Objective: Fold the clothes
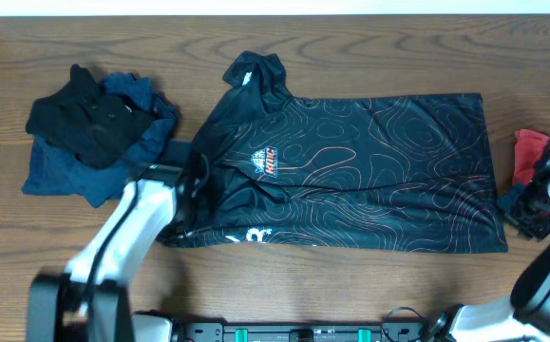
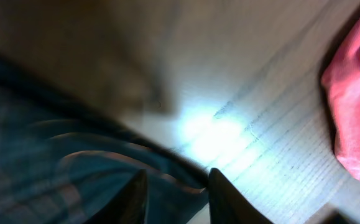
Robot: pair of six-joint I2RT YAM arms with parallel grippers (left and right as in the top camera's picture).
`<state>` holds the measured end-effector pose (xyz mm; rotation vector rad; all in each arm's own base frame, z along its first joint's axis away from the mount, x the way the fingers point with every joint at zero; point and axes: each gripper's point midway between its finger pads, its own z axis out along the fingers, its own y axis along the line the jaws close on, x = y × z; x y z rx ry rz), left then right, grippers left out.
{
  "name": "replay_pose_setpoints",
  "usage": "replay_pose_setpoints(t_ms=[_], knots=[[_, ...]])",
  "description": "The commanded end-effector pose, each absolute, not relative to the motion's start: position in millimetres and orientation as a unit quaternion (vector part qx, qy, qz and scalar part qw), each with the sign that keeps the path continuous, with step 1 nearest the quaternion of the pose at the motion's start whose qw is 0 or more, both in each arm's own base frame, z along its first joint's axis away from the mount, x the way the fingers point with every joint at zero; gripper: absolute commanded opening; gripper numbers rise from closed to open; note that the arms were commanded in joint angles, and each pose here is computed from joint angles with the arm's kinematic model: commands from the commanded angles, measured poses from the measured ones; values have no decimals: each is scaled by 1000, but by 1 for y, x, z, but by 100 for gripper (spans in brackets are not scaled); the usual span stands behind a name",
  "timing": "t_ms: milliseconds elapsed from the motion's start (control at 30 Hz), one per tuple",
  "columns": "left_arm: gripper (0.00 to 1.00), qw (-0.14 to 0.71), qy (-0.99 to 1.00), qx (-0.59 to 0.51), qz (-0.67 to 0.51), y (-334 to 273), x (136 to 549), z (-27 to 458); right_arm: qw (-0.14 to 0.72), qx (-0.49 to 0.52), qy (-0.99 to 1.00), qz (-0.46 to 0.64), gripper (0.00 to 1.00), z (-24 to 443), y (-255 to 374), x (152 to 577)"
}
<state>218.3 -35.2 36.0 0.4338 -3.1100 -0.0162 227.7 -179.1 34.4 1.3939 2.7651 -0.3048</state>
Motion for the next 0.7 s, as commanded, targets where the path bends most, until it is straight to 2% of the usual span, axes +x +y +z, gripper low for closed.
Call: replay_pose_setpoints(t_ms=[0, 100, 167, 233, 433, 667], knots=[[72, -112, -986, 121, 29, -41, 256, 83, 105, 420, 901, -41, 36, 73, -169, 259], [76, -189, -976, 76, 74, -57, 290, 114, 173, 370, 913, 0, 45, 106, -154, 282], [77, -223, -969, 51, 90, -65, 311, 129, 199, 337, 920, 21, 55, 120, -143, 291], [80, -245, -965, 30, 94, -70, 335, 139, 218, 303, 927, 39, 59, 129, -131, 298], [84, -262, -961, -16, 85, -79, 418, 135, 221, 256, 940, 52, 59, 131, -108, 307], [88, -293, -946, -69, 121, -107, 507, 103, 218, 235, 946, 55, 59, 130, -97, 310]])
